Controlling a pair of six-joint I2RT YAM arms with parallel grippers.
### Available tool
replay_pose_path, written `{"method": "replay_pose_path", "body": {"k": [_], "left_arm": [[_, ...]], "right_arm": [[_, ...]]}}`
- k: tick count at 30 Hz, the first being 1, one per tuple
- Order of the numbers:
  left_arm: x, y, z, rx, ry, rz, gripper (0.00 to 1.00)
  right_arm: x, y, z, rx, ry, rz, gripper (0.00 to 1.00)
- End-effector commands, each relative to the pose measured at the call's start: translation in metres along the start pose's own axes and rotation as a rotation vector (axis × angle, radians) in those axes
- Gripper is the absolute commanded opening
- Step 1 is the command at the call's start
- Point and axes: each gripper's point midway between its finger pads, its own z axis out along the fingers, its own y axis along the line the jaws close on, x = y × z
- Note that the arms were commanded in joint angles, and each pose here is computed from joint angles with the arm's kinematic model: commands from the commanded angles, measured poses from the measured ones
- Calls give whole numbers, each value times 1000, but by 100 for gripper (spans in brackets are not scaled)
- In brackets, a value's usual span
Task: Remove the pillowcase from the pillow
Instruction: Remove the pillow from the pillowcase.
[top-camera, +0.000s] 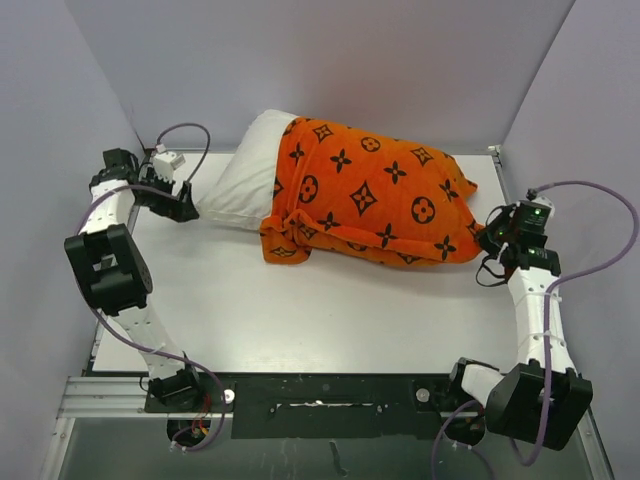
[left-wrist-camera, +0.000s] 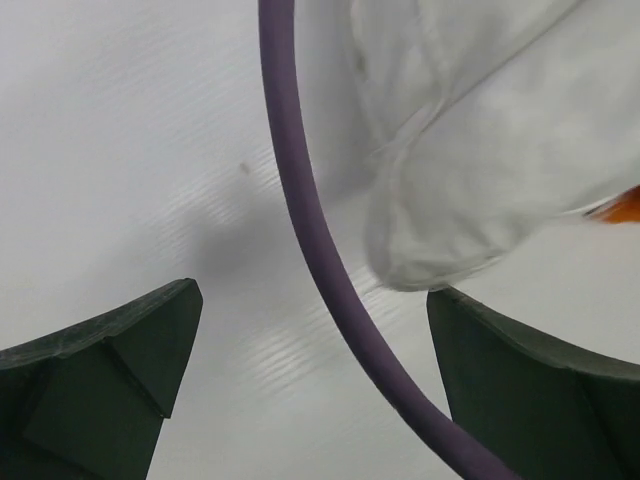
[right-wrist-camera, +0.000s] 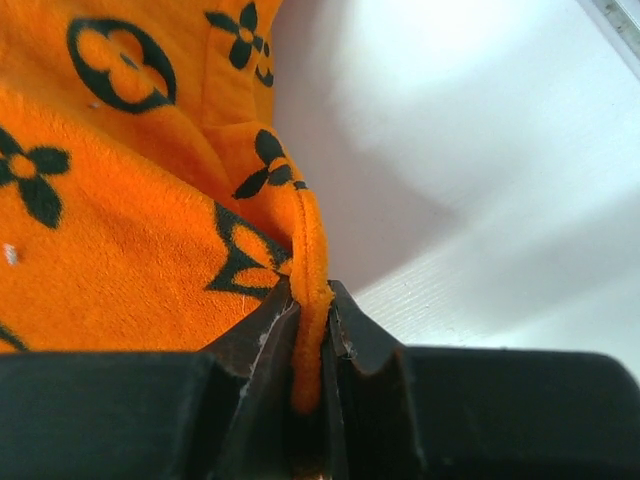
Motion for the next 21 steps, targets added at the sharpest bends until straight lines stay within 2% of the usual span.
{"method": "replay_pose_path", "body": {"k": [1,2,4,7,10,13,16,18,21], "left_arm": [[-78,-61,-18,199,-83,-250,98],[-82,-63,-11,213,-58,-320,98],[-87,-60,3,239,-23,-449,98],[-96,-59,15,316,-17,-618,98],[-110,-64,23,397,-36,-711,98],[-122,-85,39,435,-23,-689,98],[-131,-109,57,485,7,-684,98],[-138,-124,66,545,19,-702,98],[-153,-149,73,711,24,-753,98]], "right_arm": [[-32,21,-21,89,-132,-183,24],[-45,27,-32,106,-188,-214,39],[-73,42,-54,131,-300,-257,56],[-101,78,-59,82,-365,-335,64],[-89,136,-15,-81,-240,-467,70],[-41,171,42,-164,-19,-592,71],[14,173,84,-193,160,-638,70],[50,169,100,-237,247,-613,64],[102,165,107,-298,353,-594,50]]}}
